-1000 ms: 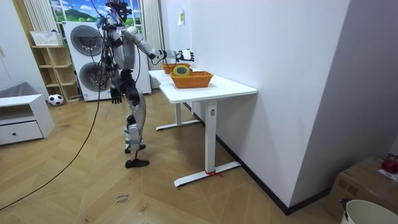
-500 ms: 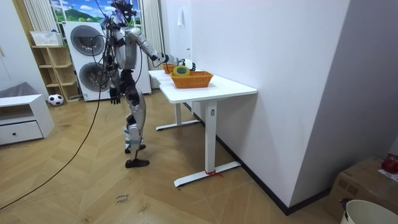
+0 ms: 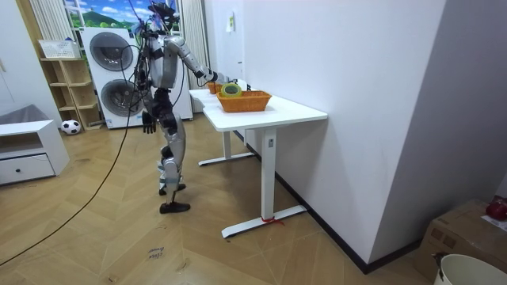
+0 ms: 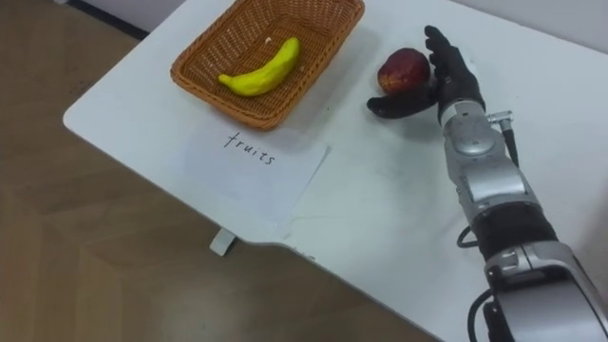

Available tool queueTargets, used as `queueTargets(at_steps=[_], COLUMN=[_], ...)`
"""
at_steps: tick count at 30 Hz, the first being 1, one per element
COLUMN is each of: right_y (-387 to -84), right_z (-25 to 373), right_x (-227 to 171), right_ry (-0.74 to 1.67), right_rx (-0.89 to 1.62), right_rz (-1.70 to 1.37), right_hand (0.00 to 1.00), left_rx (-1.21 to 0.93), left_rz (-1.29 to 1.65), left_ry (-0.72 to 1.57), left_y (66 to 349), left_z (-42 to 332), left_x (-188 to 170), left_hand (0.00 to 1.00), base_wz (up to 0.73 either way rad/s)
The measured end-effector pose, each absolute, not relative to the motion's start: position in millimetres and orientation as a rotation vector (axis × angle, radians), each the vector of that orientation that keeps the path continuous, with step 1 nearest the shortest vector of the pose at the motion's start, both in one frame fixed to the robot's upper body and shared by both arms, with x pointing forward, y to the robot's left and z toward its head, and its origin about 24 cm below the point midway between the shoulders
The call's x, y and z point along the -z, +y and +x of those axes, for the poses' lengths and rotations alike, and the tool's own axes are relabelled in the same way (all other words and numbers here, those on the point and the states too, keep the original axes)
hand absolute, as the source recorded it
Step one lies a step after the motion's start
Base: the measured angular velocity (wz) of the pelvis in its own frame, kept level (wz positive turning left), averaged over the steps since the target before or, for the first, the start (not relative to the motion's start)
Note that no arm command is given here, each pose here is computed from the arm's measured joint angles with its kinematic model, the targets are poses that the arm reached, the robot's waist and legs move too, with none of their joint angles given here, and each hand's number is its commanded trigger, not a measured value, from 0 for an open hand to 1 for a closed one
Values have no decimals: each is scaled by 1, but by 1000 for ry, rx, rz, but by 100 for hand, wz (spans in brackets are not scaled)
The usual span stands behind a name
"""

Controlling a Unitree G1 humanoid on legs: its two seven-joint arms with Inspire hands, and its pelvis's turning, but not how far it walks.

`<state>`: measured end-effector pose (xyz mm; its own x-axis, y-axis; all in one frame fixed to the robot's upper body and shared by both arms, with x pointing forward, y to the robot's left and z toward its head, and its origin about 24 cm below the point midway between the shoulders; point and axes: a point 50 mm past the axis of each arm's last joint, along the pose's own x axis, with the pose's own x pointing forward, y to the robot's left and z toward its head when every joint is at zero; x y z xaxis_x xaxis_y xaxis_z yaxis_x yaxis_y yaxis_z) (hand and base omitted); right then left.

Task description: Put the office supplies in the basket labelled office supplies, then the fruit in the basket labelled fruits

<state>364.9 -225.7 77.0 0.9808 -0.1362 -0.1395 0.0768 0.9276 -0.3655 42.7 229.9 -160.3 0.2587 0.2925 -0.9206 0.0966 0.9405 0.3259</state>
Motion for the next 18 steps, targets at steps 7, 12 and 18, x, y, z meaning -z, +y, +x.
queueTargets(at_steps=[7,12,18], right_y=[-228,-229,-229], right_z=[369,368,369], right_x=[-79,-78,-81], right_ry=[166,165,145], right_rx=[111,115,118], right_rz=[-391,-406,-455], right_hand=[0,0,0], left_rx=[-156,-143,-117], left_rz=[312,318,329], left_ry=[1298,1285,1275], left_y=[230,228,224], left_z=[45,48,52], left_x=[160,160,160], left_hand=[0,0,0], base_wz=[3,4,0])
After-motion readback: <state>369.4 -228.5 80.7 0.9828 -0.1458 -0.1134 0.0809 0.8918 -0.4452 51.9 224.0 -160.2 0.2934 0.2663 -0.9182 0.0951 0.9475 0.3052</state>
